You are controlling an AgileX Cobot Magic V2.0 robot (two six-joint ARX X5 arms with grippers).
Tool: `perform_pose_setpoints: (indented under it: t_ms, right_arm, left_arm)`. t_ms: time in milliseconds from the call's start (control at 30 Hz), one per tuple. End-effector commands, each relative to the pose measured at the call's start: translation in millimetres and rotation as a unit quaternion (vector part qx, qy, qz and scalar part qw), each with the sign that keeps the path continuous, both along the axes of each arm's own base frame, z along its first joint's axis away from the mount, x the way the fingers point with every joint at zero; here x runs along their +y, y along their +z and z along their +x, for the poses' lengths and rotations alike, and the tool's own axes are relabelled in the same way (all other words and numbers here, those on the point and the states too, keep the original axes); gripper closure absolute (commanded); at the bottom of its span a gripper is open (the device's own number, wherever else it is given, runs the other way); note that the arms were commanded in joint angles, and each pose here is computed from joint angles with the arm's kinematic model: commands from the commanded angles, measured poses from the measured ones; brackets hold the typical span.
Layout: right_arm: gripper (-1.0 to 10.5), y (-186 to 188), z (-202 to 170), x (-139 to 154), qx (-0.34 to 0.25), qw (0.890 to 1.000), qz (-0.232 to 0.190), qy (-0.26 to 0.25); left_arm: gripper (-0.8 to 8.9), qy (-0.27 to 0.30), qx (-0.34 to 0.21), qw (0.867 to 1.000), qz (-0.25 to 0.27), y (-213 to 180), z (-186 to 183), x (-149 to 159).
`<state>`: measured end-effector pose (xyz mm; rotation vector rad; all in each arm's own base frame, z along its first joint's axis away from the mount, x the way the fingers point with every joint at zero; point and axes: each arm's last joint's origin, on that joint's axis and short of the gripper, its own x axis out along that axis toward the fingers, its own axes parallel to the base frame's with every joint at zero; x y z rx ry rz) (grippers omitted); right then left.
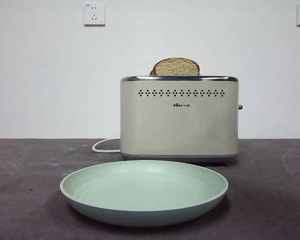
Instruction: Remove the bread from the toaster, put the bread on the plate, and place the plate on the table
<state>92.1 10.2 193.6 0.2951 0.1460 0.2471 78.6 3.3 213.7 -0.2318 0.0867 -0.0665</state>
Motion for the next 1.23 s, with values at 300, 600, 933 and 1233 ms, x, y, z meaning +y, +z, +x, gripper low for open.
perform_pose_setpoints:
  t_ms: [300, 600, 933, 1233]
  right_arm:
    - [9.6, 85, 11, 7, 0.086, 0.990, -0.052, 0.095]
    - [9.6, 139, 23, 14, 0.178, 0.958, -0.097, 0.204]
    - [9.6, 150, 21, 18, 0.208, 0.937, -0.109, 0.259]
    - [4.1, 150, 21, 18, 0.210, 0.938, -0.104, 0.256]
  left_arm:
    - [8.21, -0.077, 0.039, 0.996, -0.017, 70, -8, -5]
    - [8.21, -0.182, 0.106, 0.978, -0.001, 109, -9, -11]
    - [8.21, -0.230, 0.109, 0.967, -0.001, 126, -16, -14]
    - [3.07, -0.228, 0.111, 0.967, -0.009, 126, -16, -14]
